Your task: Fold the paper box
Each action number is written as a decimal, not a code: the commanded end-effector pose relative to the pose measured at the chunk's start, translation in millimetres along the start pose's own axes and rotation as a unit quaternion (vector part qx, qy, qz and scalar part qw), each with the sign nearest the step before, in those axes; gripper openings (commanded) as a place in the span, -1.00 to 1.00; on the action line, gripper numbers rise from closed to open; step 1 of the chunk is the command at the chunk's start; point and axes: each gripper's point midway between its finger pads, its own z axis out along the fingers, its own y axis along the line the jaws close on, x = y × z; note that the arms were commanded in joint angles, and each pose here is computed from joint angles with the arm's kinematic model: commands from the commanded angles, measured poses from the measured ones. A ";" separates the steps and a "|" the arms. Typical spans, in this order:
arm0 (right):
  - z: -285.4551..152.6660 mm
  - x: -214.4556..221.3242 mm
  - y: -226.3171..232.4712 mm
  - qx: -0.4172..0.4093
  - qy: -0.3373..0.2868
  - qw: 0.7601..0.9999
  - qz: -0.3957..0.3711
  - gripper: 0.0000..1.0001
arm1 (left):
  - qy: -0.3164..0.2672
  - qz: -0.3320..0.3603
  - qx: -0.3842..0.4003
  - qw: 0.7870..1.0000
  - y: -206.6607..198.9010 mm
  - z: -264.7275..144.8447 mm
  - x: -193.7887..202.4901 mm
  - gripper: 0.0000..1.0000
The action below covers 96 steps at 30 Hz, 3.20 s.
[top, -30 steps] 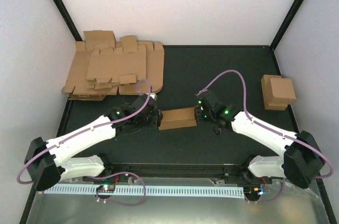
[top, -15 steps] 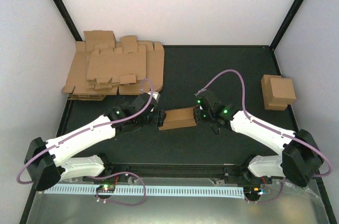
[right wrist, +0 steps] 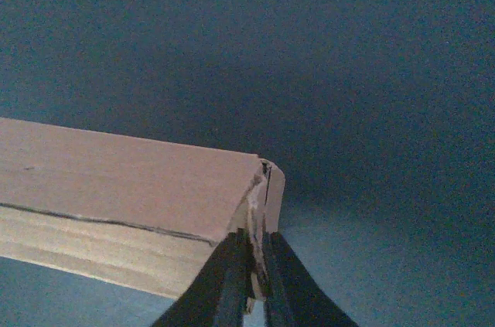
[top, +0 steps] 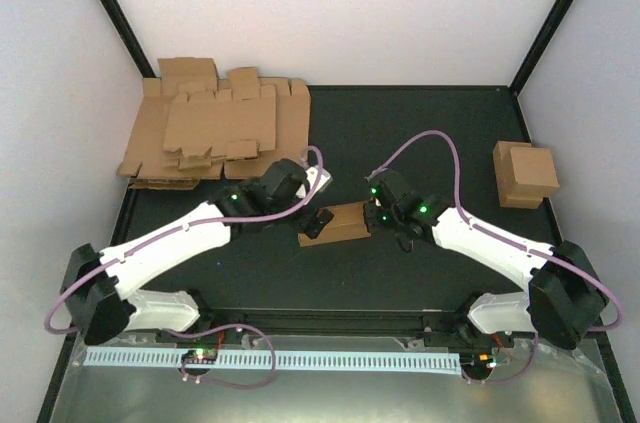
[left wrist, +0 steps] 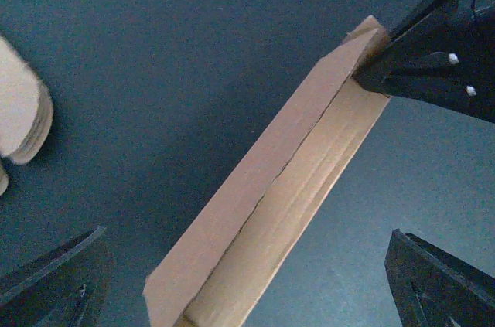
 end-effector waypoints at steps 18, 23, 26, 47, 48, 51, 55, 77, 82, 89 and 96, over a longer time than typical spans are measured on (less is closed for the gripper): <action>-18.9 -13.7 6.7 -0.048 -0.059 0.997 -0.006 -0.35 | 0.073 0.142 0.187 0.969 -47.4 58.9 -12.2 0.97; -25.3 -12.2 6.6 -0.062 -0.076 0.995 -0.002 -0.27 | 0.111 0.144 0.201 0.962 -51.8 71.0 -0.7 0.97; -23.4 -11.2 6.7 -0.063 -0.073 0.995 -0.001 -0.27 | 0.121 0.144 0.188 0.964 -47.4 77.3 3.1 0.97; -9.1 -11.5 0.2 -0.037 -0.069 0.997 -0.003 -0.43 | 0.169 0.150 0.103 0.969 -19.1 94.6 24.7 0.67; -8.6 -10.7 -0.3 -0.036 -0.068 0.997 -0.003 -0.43 | 0.167 0.150 0.102 0.969 -19.4 94.1 23.9 0.67; -7.0 -9.9 -0.3 -0.036 -0.067 0.997 -0.005 -0.43 | 0.169 0.152 0.103 0.968 -20.8 95.0 25.6 0.58; -4.3 -10.8 0.2 -0.034 -0.062 0.997 -0.007 -0.50 | 0.172 0.156 0.101 0.967 -22.4 96.1 26.2 0.48; 5.0 -11.1 0.3 -0.024 -0.045 0.999 -0.011 -0.72 | 0.170 0.151 0.101 0.969 -26.9 93.4 23.6 0.18; 4.7 -11.8 -0.8 -0.021 -0.047 0.999 -0.010 -0.76 | 0.171 0.150 0.098 0.969 -26.2 92.6 25.1 0.15; -0.5 -16.1 -0.9 -0.022 -0.058 0.998 -0.008 -0.15 | 0.174 0.152 0.095 0.968 -26.0 92.2 24.6 0.13; -2.2 -22.1 -4.5 -0.009 -0.068 0.998 0.000 -0.44 | 0.175 0.152 0.093 0.968 -25.8 92.6 24.6 0.13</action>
